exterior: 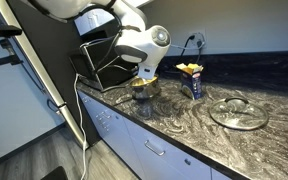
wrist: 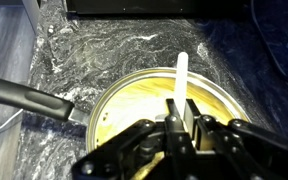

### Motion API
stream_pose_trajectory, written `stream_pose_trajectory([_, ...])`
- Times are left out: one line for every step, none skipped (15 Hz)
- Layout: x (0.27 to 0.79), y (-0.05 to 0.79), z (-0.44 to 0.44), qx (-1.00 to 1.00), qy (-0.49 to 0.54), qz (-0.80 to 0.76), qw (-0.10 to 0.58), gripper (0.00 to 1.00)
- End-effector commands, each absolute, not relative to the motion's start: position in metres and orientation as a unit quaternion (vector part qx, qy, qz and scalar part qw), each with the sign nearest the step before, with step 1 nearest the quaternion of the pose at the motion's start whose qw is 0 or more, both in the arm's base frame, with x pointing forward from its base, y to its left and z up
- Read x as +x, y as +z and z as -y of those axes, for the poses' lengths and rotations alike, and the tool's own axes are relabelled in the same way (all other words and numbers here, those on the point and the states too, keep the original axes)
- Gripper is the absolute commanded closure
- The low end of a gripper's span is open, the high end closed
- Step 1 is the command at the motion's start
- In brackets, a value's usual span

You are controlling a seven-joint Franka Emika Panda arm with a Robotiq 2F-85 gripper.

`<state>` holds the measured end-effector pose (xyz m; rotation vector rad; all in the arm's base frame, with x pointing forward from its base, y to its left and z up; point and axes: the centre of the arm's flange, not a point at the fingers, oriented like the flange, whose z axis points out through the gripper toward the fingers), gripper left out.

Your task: Pour the contents of the box into the pot and cover the pot

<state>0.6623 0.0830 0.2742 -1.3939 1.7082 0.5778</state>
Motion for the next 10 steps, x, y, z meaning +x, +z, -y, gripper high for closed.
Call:
stream_pose_trajectory([0.671, 0.272, -0.089, -0.529, 0.266, -0.692, 0.413, 0.97])
stream_pose_trajectory([0.673, 0.269, -0.091, -0.525, 0.272, -0.696, 0.407, 0.97])
stream_pose_trajectory([0.673, 0.268, -0.093, -0.521, 0.279, -0.699, 0.402, 0.97])
stream_pose_trajectory([0.673, 0.266, -0.095, -0.517, 0.287, -0.703, 0.396, 0.97])
stream_pose_trajectory([0.673, 0.265, -0.097, -0.515, 0.293, -0.705, 0.39, 0.97])
stream_pose_trajectory([0.673, 0.264, -0.1, -0.513, 0.3, -0.705, 0.387, 0.97])
stream_pose_trajectory([0.674, 0.263, -0.103, -0.514, 0.306, -0.703, 0.384, 0.97])
stream_pose_trajectory([0.674, 0.263, -0.106, -0.513, 0.314, -0.702, 0.382, 0.97])
stream_pose_trajectory([0.675, 0.263, -0.11, -0.515, 0.319, -0.698, 0.382, 0.97])
stream_pose_trajectory([0.676, 0.263, -0.113, -0.515, 0.321, -0.695, 0.386, 0.97])
